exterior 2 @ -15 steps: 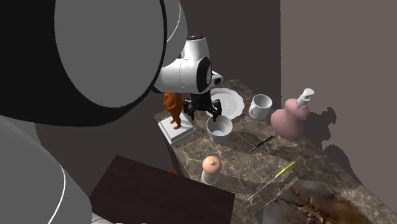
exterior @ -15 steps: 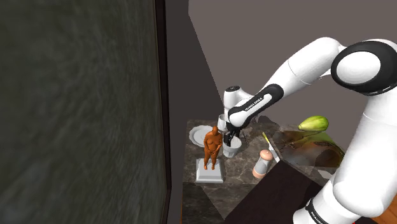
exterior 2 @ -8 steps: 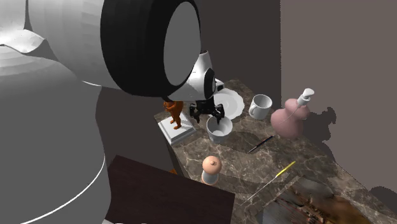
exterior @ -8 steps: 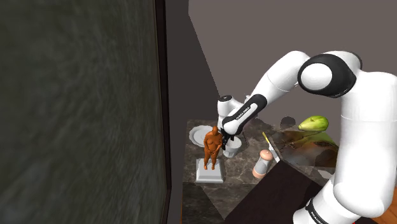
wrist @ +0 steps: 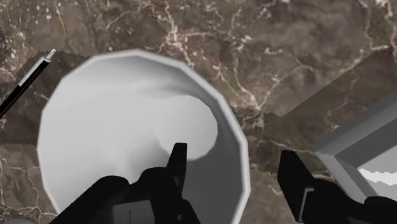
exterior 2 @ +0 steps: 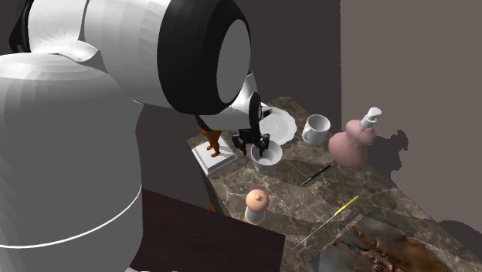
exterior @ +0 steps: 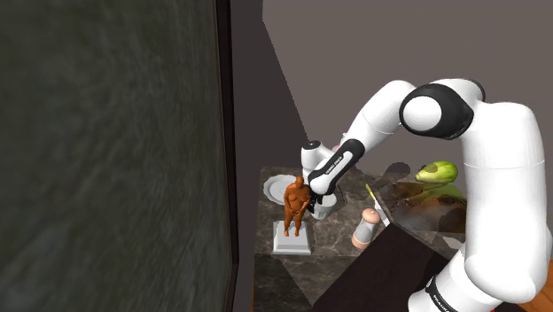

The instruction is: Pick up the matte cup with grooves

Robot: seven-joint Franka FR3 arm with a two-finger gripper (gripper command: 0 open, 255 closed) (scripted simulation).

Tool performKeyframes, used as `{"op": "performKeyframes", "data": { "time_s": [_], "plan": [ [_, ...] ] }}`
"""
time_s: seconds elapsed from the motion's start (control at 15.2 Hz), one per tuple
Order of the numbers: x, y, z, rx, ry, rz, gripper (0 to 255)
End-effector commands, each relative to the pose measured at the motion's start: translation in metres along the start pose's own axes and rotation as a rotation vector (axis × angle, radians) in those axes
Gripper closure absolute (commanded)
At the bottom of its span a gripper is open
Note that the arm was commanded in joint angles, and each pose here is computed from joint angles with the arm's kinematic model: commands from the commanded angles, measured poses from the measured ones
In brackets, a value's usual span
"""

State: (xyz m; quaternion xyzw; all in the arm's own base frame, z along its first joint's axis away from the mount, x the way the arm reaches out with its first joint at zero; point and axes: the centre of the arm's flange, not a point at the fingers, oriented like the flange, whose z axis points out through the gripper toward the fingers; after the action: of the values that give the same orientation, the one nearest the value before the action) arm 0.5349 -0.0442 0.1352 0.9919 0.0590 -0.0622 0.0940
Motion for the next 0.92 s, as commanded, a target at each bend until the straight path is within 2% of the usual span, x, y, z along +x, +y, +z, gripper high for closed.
{"op": "performKeyframes", "data": {
  "time_s": [0.0,0.53,0.86],
  "plan": [
    [0.0,0.0,0.001,0.0,0.0,0.0,255],
    [0.0,0.0,0.001,0.0,0.0,0.0,255],
    [-0.003,0.005,-0.025,0.0,0.0,0.0,255]
  ]
}}
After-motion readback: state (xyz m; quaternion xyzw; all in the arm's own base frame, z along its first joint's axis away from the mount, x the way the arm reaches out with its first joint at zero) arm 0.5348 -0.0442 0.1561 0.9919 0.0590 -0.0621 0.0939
